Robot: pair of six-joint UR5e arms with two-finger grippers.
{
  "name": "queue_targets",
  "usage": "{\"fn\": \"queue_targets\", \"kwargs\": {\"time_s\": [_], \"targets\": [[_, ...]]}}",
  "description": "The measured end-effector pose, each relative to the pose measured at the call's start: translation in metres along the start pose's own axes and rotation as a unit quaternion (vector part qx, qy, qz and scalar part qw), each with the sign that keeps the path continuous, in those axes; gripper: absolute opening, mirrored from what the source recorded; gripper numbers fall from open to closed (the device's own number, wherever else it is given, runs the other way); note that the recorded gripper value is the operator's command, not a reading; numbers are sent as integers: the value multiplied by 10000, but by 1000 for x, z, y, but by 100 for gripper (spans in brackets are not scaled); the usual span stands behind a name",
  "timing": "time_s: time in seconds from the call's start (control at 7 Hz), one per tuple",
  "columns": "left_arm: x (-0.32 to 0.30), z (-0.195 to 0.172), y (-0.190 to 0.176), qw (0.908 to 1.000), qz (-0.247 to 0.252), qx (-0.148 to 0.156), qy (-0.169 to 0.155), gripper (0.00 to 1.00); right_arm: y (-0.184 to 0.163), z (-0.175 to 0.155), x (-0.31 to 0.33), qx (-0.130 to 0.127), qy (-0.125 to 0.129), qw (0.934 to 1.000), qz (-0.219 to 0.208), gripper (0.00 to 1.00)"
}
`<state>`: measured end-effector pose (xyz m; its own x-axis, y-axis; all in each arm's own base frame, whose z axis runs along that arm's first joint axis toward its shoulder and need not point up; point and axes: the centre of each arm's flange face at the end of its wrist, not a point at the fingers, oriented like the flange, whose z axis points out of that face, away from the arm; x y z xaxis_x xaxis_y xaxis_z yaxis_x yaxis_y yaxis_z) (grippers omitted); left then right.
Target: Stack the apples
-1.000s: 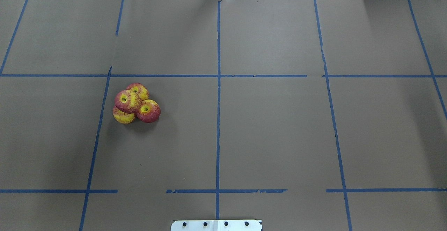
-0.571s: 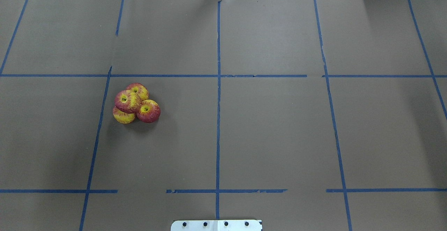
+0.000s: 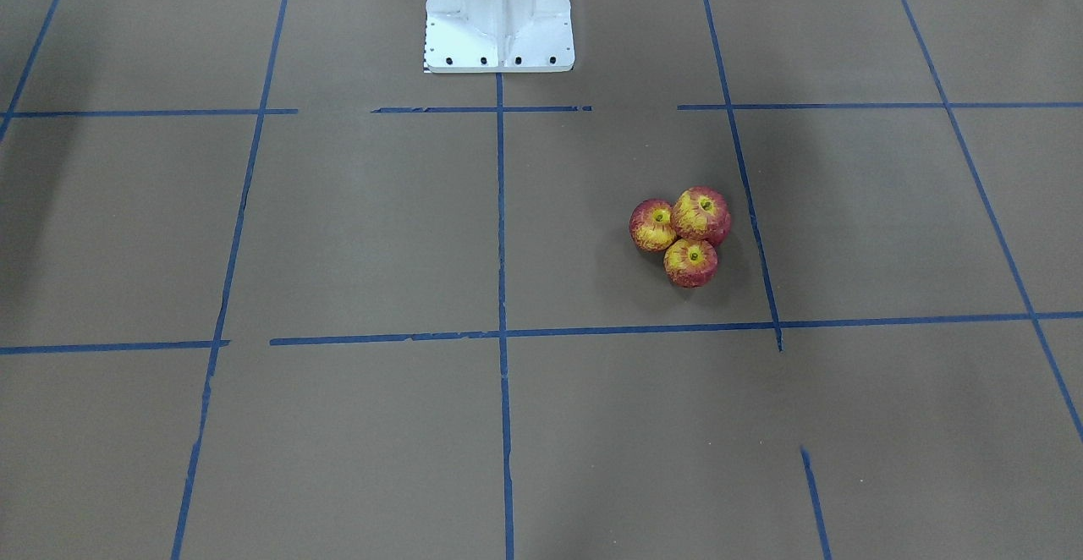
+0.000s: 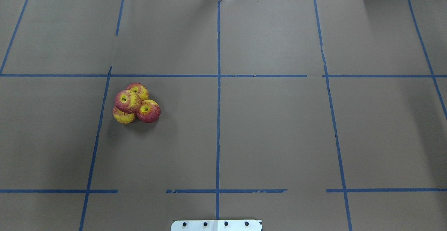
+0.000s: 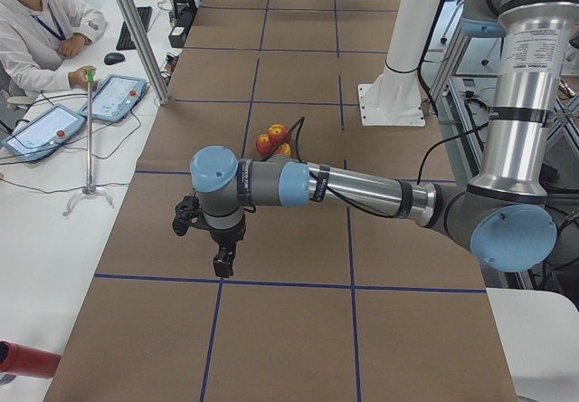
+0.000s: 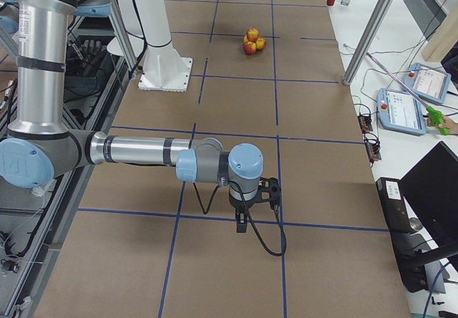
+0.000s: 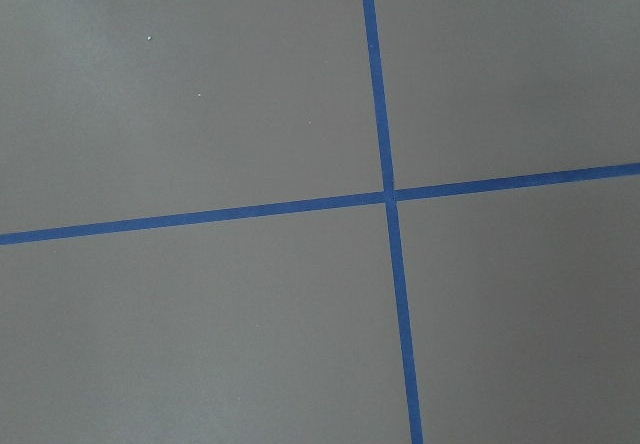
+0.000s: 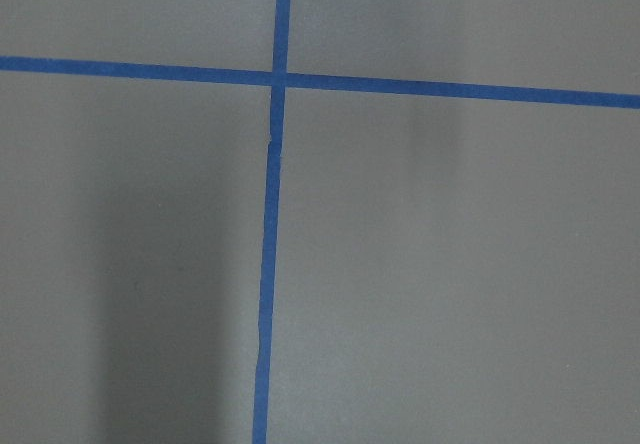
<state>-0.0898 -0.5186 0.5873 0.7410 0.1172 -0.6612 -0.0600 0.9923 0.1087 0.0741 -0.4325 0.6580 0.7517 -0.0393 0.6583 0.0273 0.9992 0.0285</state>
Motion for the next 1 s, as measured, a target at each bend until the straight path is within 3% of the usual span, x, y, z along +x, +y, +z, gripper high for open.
{"fn": "queue_targets", "kwargs": {"time_s": [0.29,1.0], "targets": [[3,-3,0,9998,-6,55,165,100,0,0,0,0,0,10000,0,100],[-8,-20,6,9996,-96,230,151,100,0,0,0,0,0,10000,0,100]]}}
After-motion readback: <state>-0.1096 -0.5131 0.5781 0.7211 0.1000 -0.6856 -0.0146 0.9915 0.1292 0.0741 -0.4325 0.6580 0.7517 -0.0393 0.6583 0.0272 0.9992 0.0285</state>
